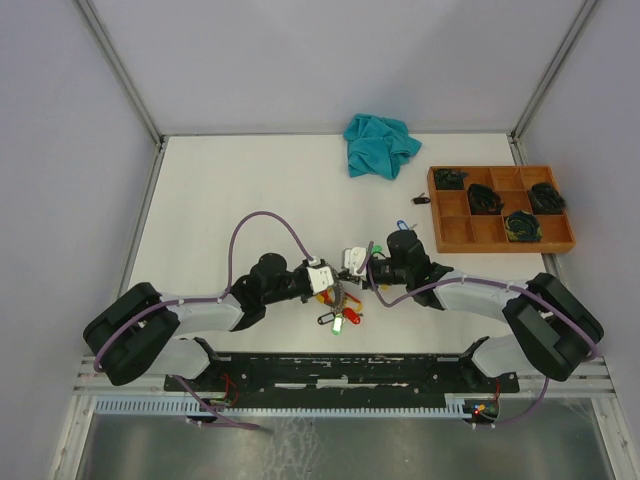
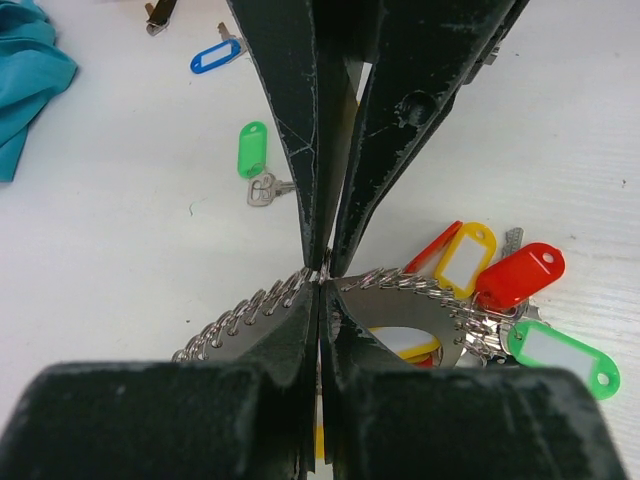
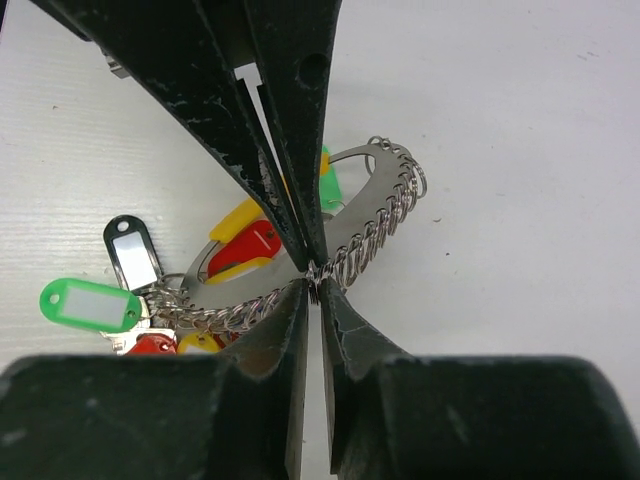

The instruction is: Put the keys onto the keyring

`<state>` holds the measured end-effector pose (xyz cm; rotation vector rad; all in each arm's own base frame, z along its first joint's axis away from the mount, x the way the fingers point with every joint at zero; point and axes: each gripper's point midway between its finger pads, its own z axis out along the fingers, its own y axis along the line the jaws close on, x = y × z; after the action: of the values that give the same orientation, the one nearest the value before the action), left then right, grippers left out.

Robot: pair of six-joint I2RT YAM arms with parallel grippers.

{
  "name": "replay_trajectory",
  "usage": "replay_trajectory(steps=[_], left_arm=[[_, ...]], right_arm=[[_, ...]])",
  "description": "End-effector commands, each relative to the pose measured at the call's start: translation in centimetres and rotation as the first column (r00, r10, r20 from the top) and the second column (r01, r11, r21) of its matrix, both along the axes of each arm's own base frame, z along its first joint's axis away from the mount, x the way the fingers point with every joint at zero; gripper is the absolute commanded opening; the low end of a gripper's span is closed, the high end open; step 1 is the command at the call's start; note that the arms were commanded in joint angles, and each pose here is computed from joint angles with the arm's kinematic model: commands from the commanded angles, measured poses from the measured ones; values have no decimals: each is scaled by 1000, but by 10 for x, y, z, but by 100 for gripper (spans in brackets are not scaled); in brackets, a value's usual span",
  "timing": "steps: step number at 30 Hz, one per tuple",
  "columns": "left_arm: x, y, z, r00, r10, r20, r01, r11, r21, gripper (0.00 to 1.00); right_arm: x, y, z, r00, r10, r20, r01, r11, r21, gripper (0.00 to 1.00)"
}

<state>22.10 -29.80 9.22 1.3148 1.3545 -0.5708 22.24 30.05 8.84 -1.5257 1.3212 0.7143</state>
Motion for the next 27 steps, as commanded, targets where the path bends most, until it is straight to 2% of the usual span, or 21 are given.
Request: replay_trajectory(steps=[1,6,13,16,21,27], left_arm=[[3,-16,34,998,-35,54,40,995,-94,3],[3,-16,40,999,-19,48,25,990,-137,5],[7,-6,62,998,47,35,-37,967,-254,30],[4,-2,76,999,38,14,-31,944,-328,37],[4,9,90,999,28,-16,-32,907,-419,41],[2,7,88,998,0,-63,-27,899,-437,42]], right_arm=[[10,14,26,999,0,35,-3,996,86,16],[12,10,27,999,-28,23,25,995,95,3],[12,-6,40,995,-96,11,93,984,150,1],[11,-13,47,993,-120,18,115,976,183,1],[15,-23,55,988,-151,31,139,962,236,1],[17,-25,68,988,-147,41,126,936,329,1]])
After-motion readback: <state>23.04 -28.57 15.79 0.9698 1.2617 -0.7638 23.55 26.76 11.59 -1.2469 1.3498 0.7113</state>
